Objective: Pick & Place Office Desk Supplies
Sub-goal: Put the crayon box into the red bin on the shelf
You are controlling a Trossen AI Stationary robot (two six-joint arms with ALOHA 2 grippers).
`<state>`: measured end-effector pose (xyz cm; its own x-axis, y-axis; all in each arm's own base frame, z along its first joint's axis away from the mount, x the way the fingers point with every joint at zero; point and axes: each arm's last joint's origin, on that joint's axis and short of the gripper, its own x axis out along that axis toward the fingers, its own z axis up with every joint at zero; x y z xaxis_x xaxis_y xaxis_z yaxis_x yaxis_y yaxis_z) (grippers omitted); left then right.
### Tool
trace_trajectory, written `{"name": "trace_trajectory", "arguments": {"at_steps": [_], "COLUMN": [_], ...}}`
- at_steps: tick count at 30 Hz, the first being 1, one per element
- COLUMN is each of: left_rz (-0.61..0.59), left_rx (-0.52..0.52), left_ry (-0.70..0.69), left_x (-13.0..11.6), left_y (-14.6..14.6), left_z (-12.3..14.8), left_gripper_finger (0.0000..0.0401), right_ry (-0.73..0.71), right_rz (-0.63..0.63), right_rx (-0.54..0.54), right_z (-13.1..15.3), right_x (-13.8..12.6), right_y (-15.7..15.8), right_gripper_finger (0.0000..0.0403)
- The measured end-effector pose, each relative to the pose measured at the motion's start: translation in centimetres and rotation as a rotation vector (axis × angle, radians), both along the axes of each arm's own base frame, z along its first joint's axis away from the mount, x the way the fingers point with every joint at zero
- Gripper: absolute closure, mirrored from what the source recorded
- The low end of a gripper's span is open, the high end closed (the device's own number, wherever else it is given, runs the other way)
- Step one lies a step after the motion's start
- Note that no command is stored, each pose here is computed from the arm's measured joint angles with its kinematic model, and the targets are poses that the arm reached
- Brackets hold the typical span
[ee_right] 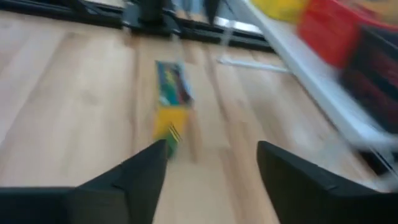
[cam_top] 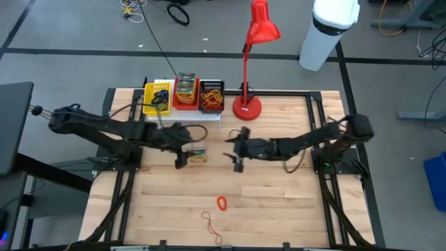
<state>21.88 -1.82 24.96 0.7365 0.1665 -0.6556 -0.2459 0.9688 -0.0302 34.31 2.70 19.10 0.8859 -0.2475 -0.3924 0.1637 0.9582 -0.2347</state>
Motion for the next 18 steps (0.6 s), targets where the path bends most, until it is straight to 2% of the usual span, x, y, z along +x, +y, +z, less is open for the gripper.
{"name": "trace_trajectory", "arguments": {"at_steps": [4,8,12,18], "left_rz": [-0.010,-0.040,-0.077,-0.101], "left_rx": [0.021,0.011,0.020,0.022], "left_ry": [0.145,0.249,0.318,0.403], "left_x": [2.4,4.5,5.9,6.3], "left_y": [0.0,0.2,0.3,0.3], "left_z": [-0.6,-1.5,-2.7,-4.2], "left_gripper_finger": [0.0090,0.0085,0.0087,0.0102], "right_ry": [-0.051,-0.079,-0.114,-0.119], "right_rz": [-0.061,-0.080,-0.086,-0.082], "right_rx": [0.045,0.046,0.048,0.040], "right_z": [0.4,0.8,1.5,1.6], "right_x": [-3.5,-6.0,-7.3,-7.9], "right_y": [-0.6,-0.9,-1.0,-1.1], "right_gripper_finger": [0.0202,0.0245,0.0275,0.0295]}}
